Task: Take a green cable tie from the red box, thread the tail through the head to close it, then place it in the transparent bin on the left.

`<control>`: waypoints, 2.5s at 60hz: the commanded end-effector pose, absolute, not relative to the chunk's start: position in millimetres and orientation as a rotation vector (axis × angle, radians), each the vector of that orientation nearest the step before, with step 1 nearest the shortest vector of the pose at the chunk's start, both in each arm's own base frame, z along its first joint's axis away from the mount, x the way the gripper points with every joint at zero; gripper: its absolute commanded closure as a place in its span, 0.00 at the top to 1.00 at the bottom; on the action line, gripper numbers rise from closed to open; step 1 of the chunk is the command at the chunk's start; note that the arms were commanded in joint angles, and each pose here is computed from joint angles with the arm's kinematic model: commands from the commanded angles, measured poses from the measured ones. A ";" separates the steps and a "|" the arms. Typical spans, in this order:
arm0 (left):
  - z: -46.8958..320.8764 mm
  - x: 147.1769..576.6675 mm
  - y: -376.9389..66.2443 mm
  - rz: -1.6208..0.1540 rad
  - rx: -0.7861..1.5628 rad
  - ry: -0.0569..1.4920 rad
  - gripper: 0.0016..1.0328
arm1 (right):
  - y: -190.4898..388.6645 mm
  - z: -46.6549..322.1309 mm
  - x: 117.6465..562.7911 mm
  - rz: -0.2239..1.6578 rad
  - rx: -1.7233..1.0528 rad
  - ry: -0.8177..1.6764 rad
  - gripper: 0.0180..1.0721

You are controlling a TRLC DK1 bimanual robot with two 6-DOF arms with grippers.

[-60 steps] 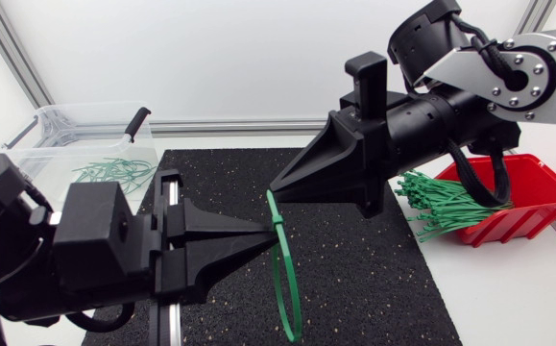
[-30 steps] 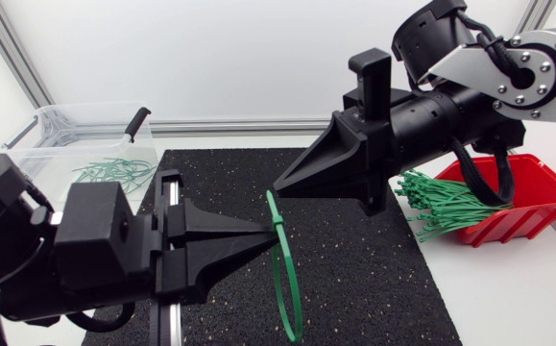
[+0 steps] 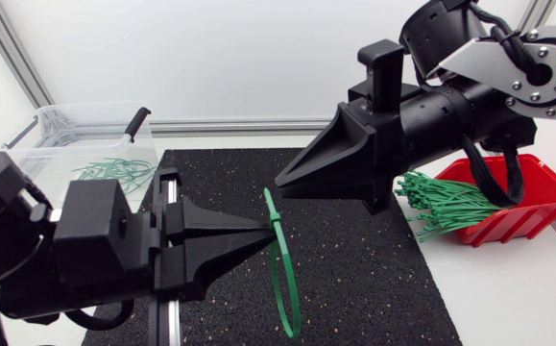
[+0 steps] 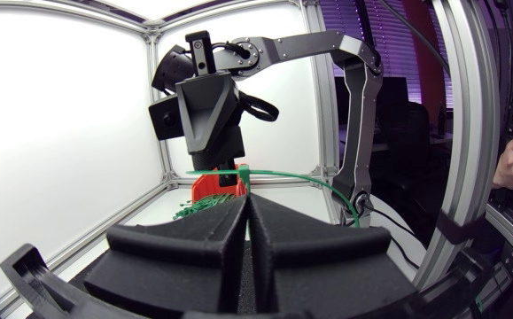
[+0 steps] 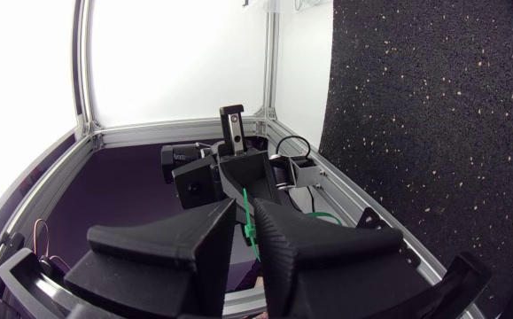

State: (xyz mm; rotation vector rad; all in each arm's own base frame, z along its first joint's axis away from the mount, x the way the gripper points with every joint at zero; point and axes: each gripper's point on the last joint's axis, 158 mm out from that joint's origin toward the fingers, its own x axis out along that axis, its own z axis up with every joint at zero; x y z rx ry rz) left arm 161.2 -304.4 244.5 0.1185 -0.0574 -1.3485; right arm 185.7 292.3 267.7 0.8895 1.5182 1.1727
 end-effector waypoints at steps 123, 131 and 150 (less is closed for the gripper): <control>252.7 146.2 -316.5 -1.376 0.127 -0.059 0.03 | 309.2 235.3 189.6 1.034 0.828 1.493 0.06; 238.7 173.1 -309.7 -1.310 0.134 -0.008 0.03 | 308.3 248.5 169.9 1.100 0.810 1.511 0.42; 229.2 243.1 -261.4 -1.080 0.135 0.120 0.03 | 277.1 218.2 204.2 0.974 0.687 1.400 0.97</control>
